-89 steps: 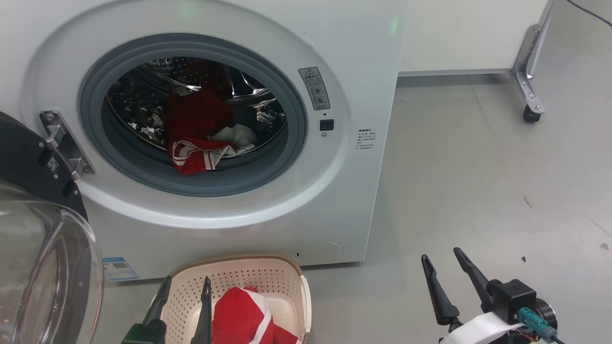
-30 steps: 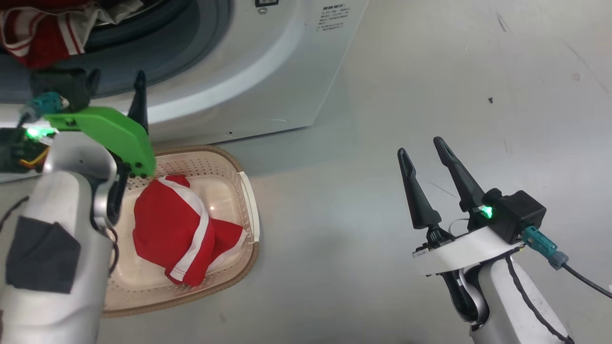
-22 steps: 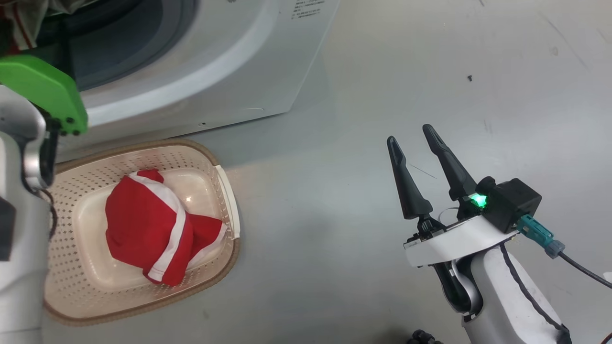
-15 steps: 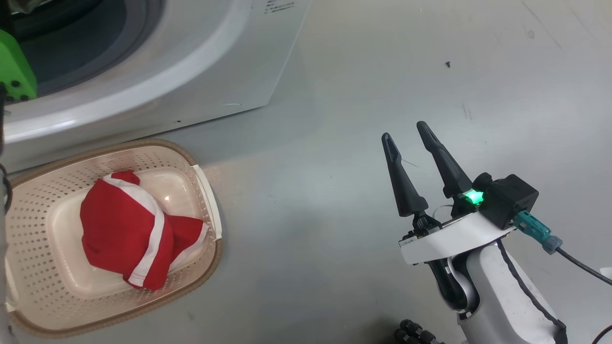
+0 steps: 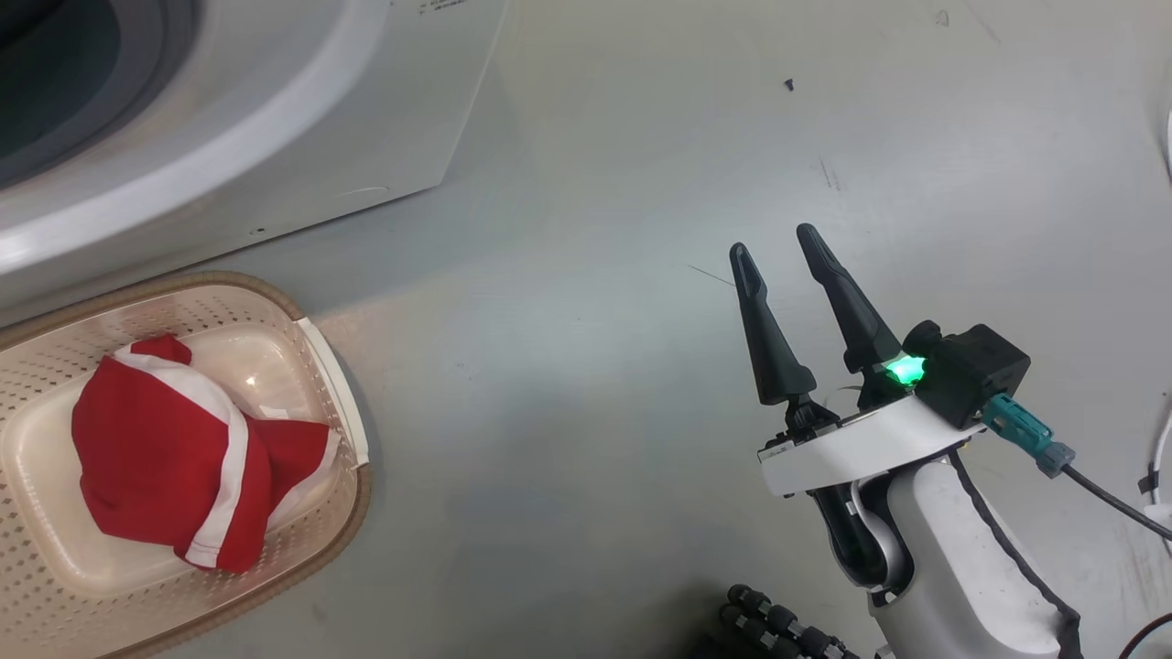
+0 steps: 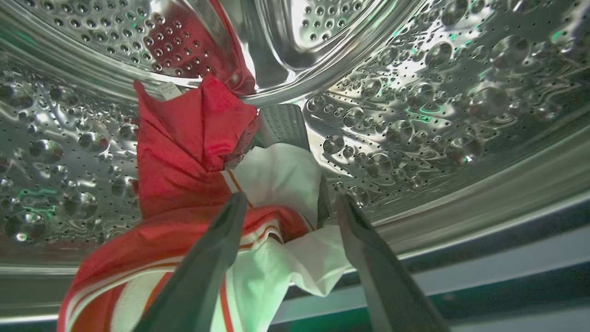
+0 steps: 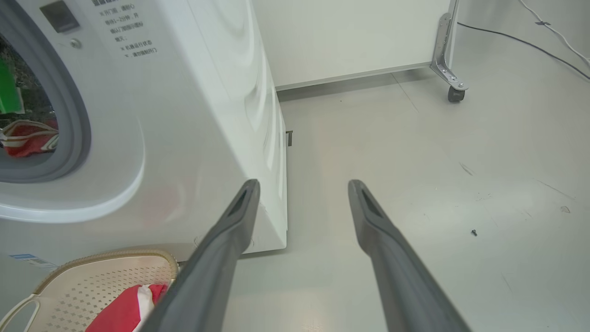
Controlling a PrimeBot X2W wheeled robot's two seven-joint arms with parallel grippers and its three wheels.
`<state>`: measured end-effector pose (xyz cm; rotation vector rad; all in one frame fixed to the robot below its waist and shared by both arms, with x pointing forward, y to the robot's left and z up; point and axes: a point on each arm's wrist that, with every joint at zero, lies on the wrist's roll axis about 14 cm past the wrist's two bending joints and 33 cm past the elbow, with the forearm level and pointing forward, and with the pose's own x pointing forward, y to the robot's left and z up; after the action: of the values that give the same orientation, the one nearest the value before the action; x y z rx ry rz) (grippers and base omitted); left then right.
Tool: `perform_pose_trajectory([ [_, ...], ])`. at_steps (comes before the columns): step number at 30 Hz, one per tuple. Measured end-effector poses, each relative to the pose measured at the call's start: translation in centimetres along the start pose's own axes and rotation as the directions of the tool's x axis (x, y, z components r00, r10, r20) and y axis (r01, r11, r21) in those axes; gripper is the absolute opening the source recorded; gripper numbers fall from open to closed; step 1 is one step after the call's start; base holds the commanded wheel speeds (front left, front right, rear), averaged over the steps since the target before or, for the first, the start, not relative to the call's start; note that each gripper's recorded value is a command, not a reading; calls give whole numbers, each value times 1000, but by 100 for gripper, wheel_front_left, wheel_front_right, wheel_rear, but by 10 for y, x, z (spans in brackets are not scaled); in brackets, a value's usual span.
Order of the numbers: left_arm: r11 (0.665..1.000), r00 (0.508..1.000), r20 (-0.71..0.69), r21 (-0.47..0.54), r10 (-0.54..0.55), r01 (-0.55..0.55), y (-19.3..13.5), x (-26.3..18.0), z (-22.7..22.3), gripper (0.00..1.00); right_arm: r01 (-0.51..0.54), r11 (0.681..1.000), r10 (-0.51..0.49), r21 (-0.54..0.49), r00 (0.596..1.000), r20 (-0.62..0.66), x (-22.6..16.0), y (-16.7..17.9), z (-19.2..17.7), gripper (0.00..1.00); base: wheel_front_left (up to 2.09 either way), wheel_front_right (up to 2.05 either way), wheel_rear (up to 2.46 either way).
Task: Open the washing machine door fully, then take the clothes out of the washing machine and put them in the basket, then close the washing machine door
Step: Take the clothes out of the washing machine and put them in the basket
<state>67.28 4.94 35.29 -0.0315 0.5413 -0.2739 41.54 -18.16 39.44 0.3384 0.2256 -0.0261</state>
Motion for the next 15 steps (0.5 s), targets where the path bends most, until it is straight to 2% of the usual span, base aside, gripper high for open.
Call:
perform_pose_trajectory([
  [4,1000,1000,-24,-5,1,-1,0,5,-2,100,3,1000,-3,0,1000,-1,1,-1,0,100,0,0,0],
  [8,1000,994,-109,-1,8,-8,2,7,-19,100,-2,1000,2,0,1000,9,5,-1,3,100,0,0,0],
  [15,997,968,-236,16,81,-80,28,7,-41,100,3,1000,-3,-1,1000,5,6,-1,1,100,0,0,0],
])
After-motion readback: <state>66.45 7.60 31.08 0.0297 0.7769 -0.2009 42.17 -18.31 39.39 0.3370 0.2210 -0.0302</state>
